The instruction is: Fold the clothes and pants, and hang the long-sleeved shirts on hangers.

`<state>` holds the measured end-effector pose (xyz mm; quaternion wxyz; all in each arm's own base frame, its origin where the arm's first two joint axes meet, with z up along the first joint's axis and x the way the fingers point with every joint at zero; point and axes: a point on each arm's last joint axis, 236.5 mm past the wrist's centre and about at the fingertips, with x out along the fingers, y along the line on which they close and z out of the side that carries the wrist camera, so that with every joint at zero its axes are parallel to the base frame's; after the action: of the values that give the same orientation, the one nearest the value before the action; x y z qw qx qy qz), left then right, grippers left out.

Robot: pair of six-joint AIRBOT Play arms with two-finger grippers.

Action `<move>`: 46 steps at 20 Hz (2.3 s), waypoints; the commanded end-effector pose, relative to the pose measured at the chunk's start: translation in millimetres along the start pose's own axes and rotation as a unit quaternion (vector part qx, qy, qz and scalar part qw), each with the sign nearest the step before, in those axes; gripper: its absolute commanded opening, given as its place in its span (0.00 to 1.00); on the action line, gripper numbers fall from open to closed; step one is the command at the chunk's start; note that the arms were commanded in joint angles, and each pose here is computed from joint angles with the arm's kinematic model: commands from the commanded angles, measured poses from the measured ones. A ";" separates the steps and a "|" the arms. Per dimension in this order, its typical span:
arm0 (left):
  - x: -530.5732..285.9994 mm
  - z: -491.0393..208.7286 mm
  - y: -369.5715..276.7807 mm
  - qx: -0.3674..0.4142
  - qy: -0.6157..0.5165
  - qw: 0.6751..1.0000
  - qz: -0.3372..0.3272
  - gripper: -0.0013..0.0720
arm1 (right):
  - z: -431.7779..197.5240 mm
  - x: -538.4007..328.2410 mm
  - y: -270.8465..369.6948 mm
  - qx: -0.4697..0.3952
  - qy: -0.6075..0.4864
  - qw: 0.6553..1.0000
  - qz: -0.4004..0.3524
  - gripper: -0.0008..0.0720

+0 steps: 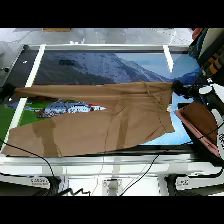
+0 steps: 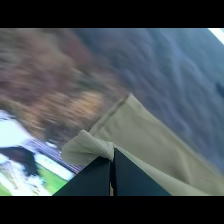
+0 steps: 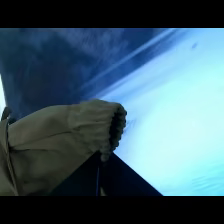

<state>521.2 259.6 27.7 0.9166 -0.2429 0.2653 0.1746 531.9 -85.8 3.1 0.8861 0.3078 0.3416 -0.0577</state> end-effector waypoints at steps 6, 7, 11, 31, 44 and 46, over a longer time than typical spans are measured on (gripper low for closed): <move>-25.2 -141.6 64.3 0.063 0.266 0.953 0.131 0.03 | -21.6 32.6 -33.0 0.014 0.020 0.999 -0.033 0.05; -26.0 -144.7 65.2 0.060 0.270 0.952 0.131 0.03 | -23.4 35.0 -35.3 0.015 0.022 0.999 -0.035 0.05; -19.2 -134.8 65.0 0.062 0.245 0.959 0.130 0.03 | -13.1 35.8 -38.5 0.015 -0.001 0.999 -0.041 0.05; -111.1 -106.3 109.6 0.068 0.282 0.936 0.197 0.92 | 1.8 -110.4 -48.3 -0.057 0.072 0.994 -0.062 0.71; -207.8 -179.3 203.1 -0.127 0.403 0.900 0.105 0.89 | -109.8 -201.6 -144.0 0.032 0.277 0.951 -0.133 0.48; -227.8 -197.4 208.3 -0.161 0.407 0.892 0.109 0.89 | -123.8 -211.8 -154.8 0.049 0.256 0.955 -0.141 0.48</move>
<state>203.9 295.2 -62.1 0.6814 -0.3581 0.6054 0.2024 286.6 -161.1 -0.5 0.7496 0.2849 0.5890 -0.1001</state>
